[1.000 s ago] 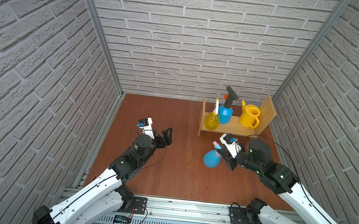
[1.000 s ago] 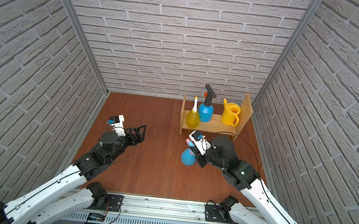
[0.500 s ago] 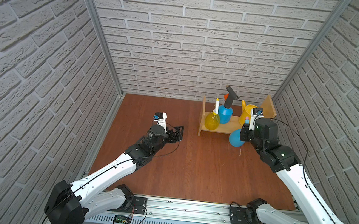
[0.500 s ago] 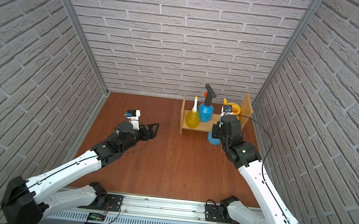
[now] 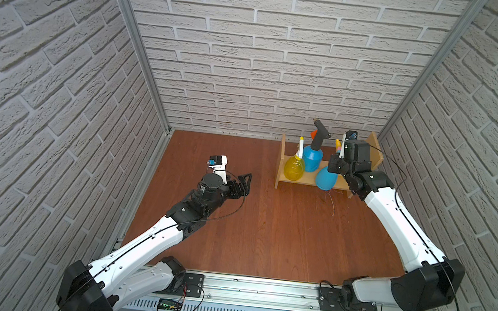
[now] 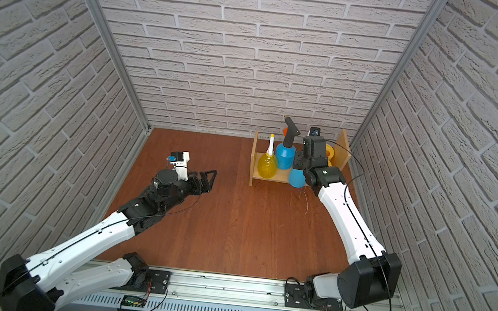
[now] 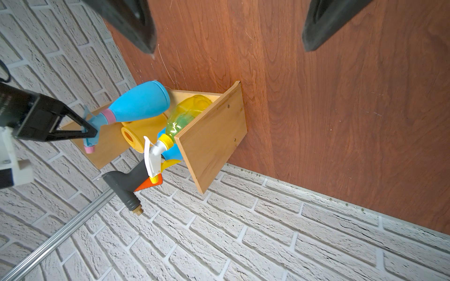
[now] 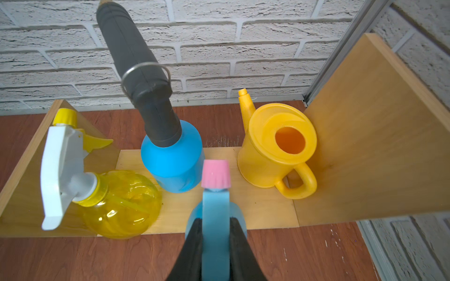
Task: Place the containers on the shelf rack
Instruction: 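Place the container on the shelf.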
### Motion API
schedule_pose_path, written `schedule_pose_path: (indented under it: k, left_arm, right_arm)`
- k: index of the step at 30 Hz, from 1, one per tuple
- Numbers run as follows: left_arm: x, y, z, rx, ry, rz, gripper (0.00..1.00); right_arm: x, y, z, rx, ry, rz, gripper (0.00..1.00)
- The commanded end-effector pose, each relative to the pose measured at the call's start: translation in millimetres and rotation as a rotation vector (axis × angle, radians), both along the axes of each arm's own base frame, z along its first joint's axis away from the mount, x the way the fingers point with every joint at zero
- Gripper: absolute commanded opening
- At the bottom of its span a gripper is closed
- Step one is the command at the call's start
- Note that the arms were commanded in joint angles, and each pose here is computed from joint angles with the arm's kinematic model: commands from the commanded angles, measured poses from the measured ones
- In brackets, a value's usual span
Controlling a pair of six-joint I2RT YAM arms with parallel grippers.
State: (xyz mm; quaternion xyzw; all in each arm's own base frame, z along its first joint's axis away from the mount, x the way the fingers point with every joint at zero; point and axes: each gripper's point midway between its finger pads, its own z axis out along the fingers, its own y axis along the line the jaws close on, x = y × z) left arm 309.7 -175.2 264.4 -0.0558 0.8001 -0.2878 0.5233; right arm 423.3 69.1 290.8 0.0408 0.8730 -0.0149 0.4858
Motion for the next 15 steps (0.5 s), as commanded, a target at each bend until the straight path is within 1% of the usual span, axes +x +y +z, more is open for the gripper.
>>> schedule_pose_path:
  k: [1, 8, 15]
  left_arm:
    - [-2, 7, 8, 0.001, -0.025, 0.012, 0.98]
    - [-7, 15, 8, 0.010, -0.021, 0.030, 0.98]
    - [-6, 17, 6, 0.011, -0.018, 0.038, 0.98]
  right_arm:
    - [20, 0, 24, 0.048, -0.087, -0.012, 0.03]
    - [37, -4, 14, 0.035, -0.066, -0.031, 0.04]
    - [50, -6, 6, 0.015, -0.039, -0.038, 0.10]
